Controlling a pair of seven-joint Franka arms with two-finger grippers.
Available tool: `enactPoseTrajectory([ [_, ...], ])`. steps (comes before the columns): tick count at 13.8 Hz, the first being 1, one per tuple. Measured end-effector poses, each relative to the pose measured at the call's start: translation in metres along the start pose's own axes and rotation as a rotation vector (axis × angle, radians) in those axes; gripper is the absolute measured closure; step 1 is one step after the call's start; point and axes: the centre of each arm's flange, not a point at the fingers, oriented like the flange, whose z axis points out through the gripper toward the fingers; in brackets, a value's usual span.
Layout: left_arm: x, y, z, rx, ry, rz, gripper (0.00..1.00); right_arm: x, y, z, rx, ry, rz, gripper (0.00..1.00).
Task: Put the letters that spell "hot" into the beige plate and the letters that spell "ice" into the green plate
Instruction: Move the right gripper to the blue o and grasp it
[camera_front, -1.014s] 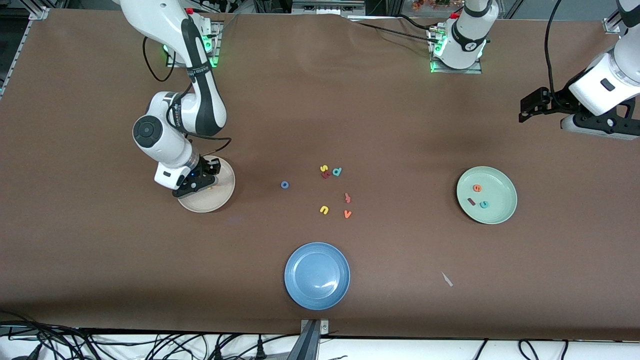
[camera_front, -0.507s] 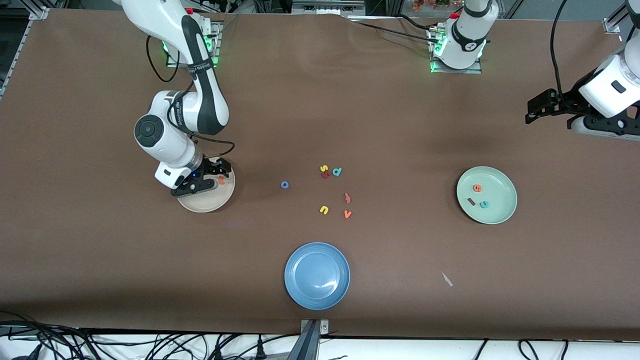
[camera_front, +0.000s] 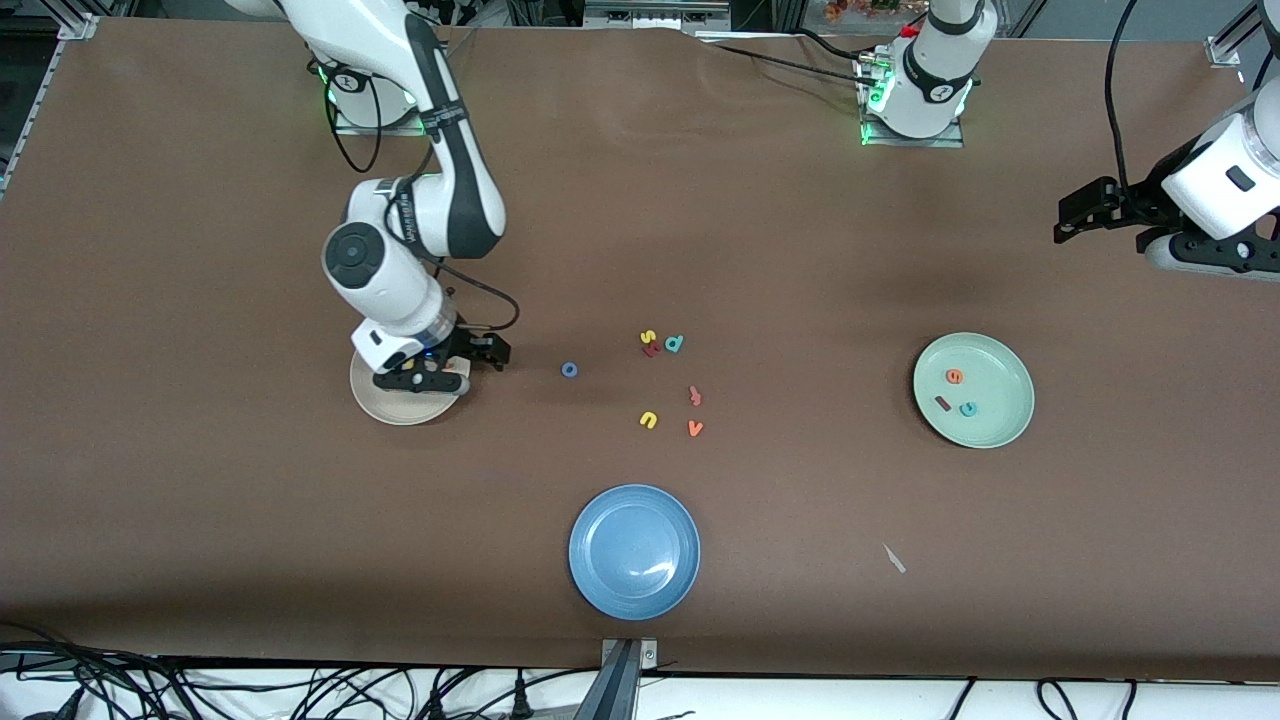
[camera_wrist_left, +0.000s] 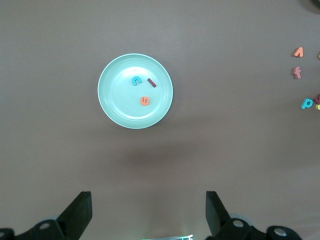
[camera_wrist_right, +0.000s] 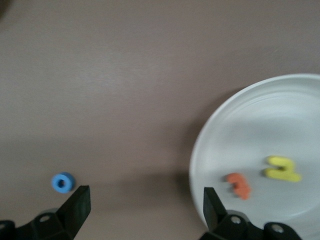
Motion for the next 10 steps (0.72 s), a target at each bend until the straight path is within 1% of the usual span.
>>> enactPoseTrajectory([
  [5, -0.002, -0.016, -0.005, -0.003, 0.004, -0.030, 0.00, -0.011, -0.056, 0.022, 0.007, -0.003, 0.112, 0.00],
  [10, -0.002, -0.014, -0.008, -0.002, 0.007, -0.026, 0.00, -0.020, -0.091, 0.057, -0.013, -0.008, 0.195, 0.00],
])
